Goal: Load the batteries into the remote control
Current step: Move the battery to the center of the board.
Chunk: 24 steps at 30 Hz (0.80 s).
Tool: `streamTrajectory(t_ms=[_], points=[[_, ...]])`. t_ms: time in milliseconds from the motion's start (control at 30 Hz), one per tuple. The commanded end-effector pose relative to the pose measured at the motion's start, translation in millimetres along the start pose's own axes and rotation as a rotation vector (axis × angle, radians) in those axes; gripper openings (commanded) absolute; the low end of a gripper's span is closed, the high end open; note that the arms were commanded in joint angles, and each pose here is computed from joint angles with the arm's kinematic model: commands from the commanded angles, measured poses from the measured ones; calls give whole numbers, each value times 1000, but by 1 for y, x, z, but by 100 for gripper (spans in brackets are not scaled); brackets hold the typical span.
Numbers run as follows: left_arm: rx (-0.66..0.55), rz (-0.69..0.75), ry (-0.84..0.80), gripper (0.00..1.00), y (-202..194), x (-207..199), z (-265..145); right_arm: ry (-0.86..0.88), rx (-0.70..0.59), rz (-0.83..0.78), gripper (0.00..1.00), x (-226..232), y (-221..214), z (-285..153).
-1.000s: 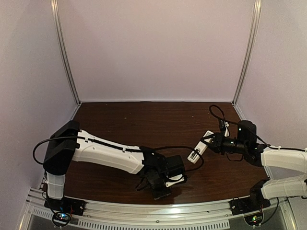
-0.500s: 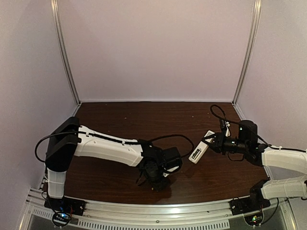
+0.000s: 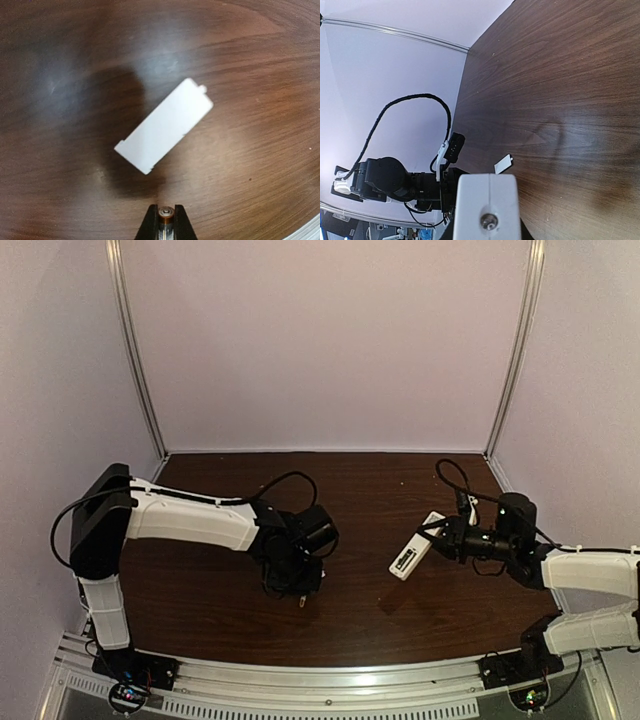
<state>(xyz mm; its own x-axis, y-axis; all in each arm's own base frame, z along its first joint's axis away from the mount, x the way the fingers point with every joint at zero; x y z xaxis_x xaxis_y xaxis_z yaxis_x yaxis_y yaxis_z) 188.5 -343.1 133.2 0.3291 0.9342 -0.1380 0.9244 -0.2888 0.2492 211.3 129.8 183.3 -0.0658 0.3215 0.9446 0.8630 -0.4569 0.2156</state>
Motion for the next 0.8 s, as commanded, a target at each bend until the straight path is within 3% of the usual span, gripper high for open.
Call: streamTrajectory(t_ms=[0, 300, 467, 667, 767], points=[[33, -272, 34, 0, -10, 25, 4, 63, 9, -25, 0, 9, 1, 0], [98, -490, 46, 0, -20, 45, 14, 62, 16, -42, 0, 13, 2, 2], [136, -528, 17, 17, -21, 48, 17, 53, 15, -48, 0, 13, 2, 1], [99, -512, -1, 51, -15, 49, 8, 49, 18, -57, 0, 13, 2, 1], [23, -449, -69, 55, -5, 49, -9, 44, 21, -61, 0, 13, 1, 0]])
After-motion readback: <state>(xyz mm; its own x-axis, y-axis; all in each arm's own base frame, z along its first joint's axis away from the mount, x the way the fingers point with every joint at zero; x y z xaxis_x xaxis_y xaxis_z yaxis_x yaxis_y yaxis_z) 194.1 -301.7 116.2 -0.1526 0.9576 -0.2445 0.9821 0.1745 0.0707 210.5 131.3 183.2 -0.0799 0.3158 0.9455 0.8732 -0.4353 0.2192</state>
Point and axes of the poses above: each gripper's point midway between its finger pads, its own z axis out along the fingers, its own x axis along the line the jaws close on, y = z × x, the point moved 10 cm from there along -z, back along the fingers, and after that the axes turned 8 degrees about z, right-handed, at the moved point
